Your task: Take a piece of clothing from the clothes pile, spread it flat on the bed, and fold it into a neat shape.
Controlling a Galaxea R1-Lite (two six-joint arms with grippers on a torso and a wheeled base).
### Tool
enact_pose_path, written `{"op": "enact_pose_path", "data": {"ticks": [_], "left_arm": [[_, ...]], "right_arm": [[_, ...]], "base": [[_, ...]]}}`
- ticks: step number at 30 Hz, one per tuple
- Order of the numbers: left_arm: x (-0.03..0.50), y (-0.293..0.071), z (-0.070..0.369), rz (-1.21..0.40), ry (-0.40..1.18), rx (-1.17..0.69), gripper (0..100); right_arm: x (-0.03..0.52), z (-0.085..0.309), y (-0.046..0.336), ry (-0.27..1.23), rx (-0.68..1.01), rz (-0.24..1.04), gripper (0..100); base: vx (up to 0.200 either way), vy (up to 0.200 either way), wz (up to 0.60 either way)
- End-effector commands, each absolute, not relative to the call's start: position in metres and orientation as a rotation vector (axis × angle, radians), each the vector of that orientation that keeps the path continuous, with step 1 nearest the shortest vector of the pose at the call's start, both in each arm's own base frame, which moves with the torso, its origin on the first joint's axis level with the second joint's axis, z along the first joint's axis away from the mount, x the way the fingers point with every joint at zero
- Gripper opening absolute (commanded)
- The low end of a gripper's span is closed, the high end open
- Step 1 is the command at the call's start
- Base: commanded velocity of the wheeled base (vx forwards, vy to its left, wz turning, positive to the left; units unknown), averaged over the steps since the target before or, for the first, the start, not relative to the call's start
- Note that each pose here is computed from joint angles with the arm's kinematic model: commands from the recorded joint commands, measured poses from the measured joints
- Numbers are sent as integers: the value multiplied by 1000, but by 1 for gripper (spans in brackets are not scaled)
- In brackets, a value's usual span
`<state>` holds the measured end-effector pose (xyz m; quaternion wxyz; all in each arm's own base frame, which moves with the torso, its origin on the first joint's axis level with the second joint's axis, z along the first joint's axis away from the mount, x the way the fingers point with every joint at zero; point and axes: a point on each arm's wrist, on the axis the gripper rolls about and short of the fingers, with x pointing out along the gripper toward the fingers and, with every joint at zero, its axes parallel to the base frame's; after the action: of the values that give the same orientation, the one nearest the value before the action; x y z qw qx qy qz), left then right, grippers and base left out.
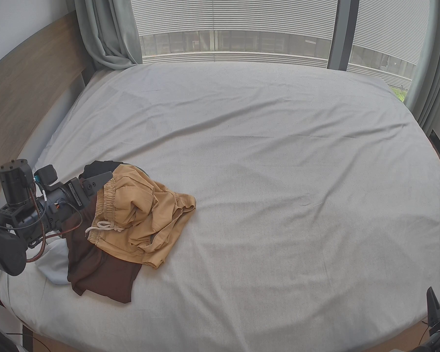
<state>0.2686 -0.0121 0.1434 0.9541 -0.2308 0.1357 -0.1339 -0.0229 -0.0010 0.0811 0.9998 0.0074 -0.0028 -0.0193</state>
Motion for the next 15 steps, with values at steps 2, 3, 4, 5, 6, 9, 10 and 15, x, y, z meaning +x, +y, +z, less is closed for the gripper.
{"op": "enact_pose_path", "data": {"ticks": [2, 3, 4, 5, 6, 9, 10, 15], "left_arm": [[283, -8, 124, -247, 325, -506, 100], [286, -7, 120, -251, 328, -508, 100], [286, -7, 120, -251, 328, -508, 100], [289, -7, 117, -252, 327, -510, 100], [290, -7, 115, -254, 329, -509, 100], [294, -7, 111, -252, 333, -511, 100], [296, -7, 110, -253, 330, -511, 100], [302, -7, 106, -251, 331, -517, 100]], "right_arm": [[-22, 76, -1, 0, 15, -38, 100], [-22, 76, -1, 0, 14, -40, 100], [-22, 76, -1, 0, 14, -40, 100], [-22, 76, -1, 1, 14, -40, 100], [-22, 76, -1, 0, 14, -40, 100], [-22, 76, -1, 0, 15, -38, 100], [-22, 76, -1, 0, 15, -40, 100], [-22, 76, -1, 0, 15, -38, 100]], "base": [[0, 0, 0], [0, 0, 0], [0, 0, 0], [0, 0, 0], [0, 0, 0], [0, 0, 0], [0, 0, 0], [0, 0, 0]]}}
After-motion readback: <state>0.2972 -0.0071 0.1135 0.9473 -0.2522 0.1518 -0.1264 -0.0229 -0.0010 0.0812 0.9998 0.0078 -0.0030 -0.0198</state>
